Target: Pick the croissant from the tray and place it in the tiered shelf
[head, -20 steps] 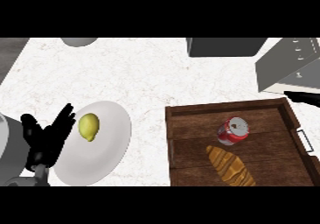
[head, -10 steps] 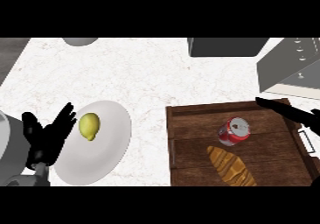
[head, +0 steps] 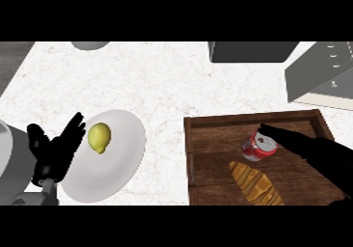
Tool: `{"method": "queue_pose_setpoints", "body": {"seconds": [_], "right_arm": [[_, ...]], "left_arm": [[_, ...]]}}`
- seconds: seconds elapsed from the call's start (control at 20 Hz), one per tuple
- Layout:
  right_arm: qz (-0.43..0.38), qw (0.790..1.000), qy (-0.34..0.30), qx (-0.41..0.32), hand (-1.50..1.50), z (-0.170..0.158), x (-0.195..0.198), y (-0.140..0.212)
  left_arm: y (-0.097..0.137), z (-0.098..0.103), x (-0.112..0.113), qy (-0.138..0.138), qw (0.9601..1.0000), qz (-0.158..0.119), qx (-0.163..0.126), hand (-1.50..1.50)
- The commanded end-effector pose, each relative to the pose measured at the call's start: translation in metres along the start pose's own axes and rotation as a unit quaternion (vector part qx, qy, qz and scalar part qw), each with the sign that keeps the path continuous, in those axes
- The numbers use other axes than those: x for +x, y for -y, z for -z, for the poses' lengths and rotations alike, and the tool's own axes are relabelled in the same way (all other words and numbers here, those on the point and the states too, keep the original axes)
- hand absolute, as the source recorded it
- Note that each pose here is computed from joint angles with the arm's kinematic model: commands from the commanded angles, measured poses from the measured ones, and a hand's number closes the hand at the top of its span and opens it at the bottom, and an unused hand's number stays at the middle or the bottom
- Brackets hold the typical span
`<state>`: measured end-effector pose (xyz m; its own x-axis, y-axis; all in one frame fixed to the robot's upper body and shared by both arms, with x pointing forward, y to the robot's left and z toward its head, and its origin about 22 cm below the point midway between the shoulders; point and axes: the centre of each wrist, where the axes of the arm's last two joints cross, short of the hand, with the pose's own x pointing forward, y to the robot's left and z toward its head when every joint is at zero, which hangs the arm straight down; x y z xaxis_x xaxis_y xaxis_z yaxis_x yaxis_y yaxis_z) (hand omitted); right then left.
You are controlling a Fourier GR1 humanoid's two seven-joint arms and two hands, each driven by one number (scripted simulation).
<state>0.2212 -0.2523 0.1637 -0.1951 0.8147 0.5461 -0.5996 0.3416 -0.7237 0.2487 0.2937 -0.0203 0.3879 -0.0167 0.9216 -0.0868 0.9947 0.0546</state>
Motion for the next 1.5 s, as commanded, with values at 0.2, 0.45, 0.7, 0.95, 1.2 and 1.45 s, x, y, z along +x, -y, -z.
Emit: {"method": "queue_pose_setpoints", "body": {"seconds": [0.2,0.45,0.7,0.95,1.2,1.45], "right_arm": [[-0.026,0.999,-0.041,-0.015,-1.50,0.016,0.007,-0.039],[-0.042,0.997,-0.052,-0.028,-1.50,0.026,0.007,-0.051],[-0.041,0.997,-0.065,-0.022,-1.50,0.026,0.001,-0.058],[-0.055,0.995,-0.078,-0.025,-1.50,0.032,-0.002,-0.058],[-0.079,0.992,-0.089,-0.046,-1.50,0.042,-0.014,-0.082],[-0.077,0.992,-0.076,-0.057,-1.50,0.051,-0.030,-0.089]], "left_arm": [[-0.003,0.002,-0.007,-0.032,0.9995,0.000,0.001,0.00],[0.007,0.011,-0.014,-0.028,0.9996,0.000,-0.003,0.00],[0.011,-0.006,0.006,-0.025,0.9997,-0.002,-0.004,0.00],[-0.005,-0.002,-0.016,-0.033,0.9994,0.003,-0.005,0.00],[0.008,0.003,0.006,-0.031,0.9995,0.006,0.006,0.00],[0.005,0.011,0.007,-0.028,0.9996,-0.003,0.004,0.00]]}}
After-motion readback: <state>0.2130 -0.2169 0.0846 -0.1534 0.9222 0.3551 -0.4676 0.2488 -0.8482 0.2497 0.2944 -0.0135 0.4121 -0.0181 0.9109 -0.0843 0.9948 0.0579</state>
